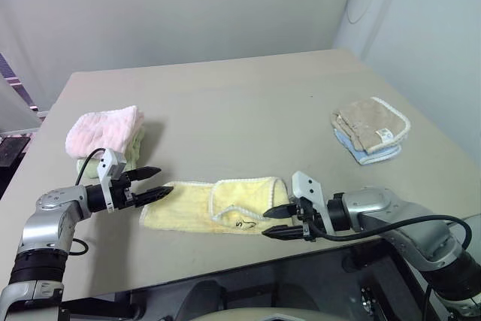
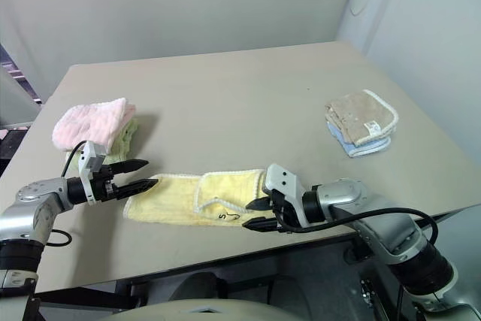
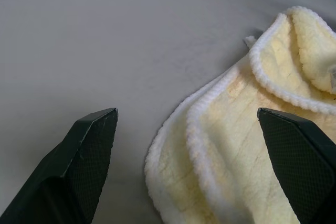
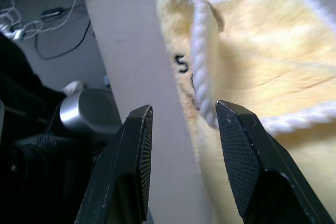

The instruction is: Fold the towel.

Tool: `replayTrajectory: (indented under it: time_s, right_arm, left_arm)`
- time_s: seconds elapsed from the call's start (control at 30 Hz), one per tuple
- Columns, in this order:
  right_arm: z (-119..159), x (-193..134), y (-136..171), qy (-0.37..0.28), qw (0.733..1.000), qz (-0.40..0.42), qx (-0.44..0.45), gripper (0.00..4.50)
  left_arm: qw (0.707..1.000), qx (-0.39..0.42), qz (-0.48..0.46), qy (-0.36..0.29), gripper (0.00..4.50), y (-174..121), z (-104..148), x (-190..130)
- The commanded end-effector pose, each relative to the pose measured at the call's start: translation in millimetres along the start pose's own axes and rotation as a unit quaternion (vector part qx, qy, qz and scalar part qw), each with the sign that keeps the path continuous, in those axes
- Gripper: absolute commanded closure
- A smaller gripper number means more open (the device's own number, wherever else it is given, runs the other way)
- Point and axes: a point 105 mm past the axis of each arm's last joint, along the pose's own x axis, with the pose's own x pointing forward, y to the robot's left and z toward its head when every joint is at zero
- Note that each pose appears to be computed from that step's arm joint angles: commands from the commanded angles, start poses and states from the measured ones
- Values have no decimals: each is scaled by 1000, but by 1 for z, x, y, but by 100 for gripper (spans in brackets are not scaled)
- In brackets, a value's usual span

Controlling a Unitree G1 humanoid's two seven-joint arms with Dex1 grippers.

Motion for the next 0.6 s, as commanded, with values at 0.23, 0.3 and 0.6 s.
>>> replayTrajectory:
  time_s: [0.23, 0.3, 0.6]
  right_arm:
    - [11, 13, -32, 2, 997, -70, -44, 251]
    - [18, 12, -32, -14, 996, -73, -52, 291]
    - [50, 9, -13, -71, 988, -20, -137, 448]
  left_arm:
    - [1000, 23, -1, -5, 0, 3, 5, 0]
    - [1000, 23, 0, -5, 0, 3, 4, -1]
    - [1000, 18, 3, -1, 0, 5, -3, -5]
